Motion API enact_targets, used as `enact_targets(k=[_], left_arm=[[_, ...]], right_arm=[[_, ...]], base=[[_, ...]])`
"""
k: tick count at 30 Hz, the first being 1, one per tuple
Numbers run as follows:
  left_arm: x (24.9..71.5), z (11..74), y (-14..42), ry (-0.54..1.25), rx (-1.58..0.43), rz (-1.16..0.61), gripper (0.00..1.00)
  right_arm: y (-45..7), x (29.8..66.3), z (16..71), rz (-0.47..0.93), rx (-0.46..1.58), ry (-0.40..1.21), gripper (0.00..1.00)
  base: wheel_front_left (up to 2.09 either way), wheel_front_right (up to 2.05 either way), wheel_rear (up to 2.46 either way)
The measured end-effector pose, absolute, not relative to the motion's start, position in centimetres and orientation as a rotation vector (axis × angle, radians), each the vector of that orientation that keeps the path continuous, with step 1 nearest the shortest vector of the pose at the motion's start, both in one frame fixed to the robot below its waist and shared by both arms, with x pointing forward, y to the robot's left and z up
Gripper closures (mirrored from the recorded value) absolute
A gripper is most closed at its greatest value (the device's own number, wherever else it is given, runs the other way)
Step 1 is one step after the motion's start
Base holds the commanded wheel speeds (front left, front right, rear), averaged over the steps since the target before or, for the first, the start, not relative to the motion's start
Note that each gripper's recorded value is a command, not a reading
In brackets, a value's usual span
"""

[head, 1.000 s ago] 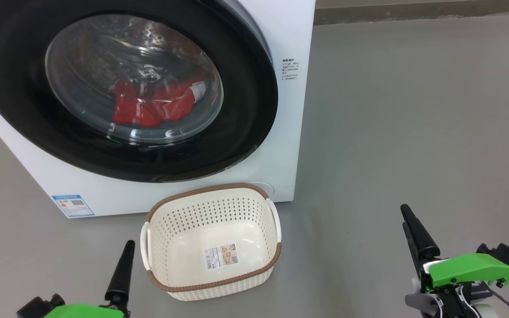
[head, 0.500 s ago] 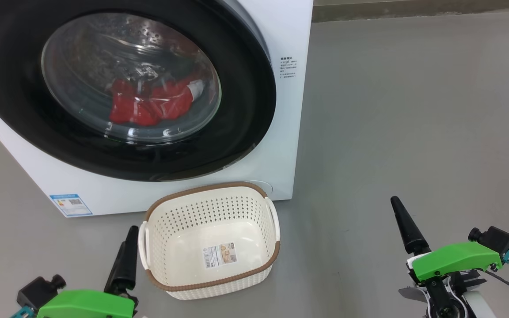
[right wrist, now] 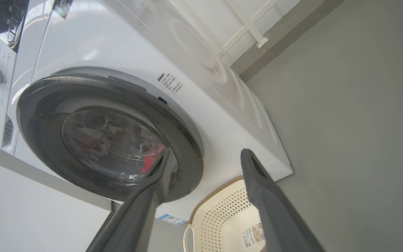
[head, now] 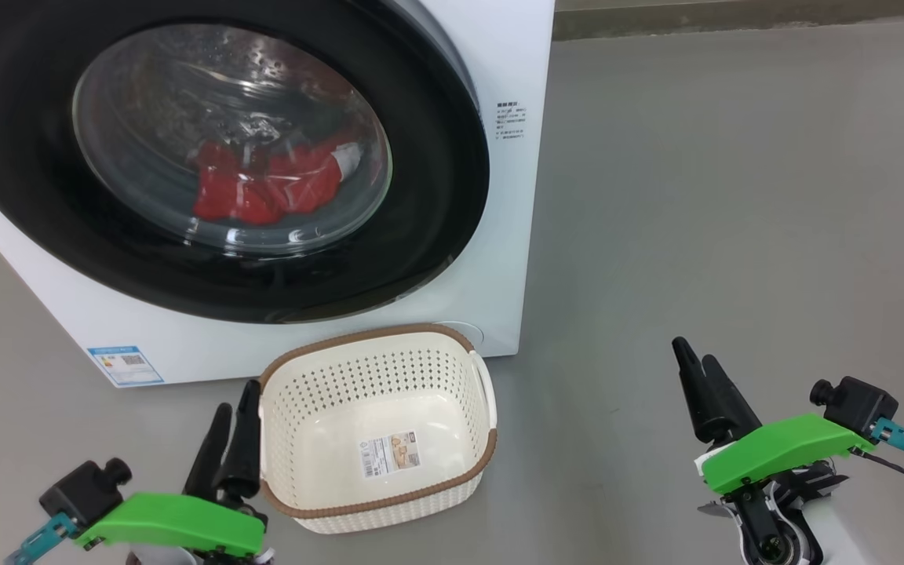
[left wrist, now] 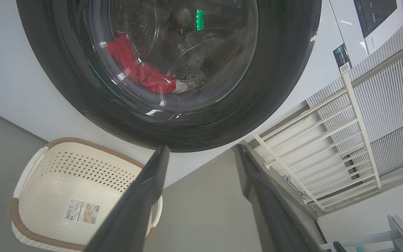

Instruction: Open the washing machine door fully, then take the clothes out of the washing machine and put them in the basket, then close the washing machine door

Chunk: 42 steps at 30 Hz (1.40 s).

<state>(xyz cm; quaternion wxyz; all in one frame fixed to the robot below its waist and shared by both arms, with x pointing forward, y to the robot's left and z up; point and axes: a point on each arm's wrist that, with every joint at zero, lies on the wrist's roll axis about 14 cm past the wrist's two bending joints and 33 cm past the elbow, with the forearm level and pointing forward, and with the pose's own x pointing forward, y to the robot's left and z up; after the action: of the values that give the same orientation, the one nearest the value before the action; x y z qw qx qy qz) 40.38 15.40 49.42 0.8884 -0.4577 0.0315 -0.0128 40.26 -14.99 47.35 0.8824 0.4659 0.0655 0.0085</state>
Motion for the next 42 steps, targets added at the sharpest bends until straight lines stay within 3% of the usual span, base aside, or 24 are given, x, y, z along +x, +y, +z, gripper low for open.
enact_targets(k=[42], left_arm=[[43.2, 53.8, 14.2, -0.099, -0.378, -0.068, 0.00]], right_arm=[[-13.4, 43.2, 52.6, 0.167, 0.406, -0.045, 0.00]], base=[[0.00, 0.00, 0.00]])
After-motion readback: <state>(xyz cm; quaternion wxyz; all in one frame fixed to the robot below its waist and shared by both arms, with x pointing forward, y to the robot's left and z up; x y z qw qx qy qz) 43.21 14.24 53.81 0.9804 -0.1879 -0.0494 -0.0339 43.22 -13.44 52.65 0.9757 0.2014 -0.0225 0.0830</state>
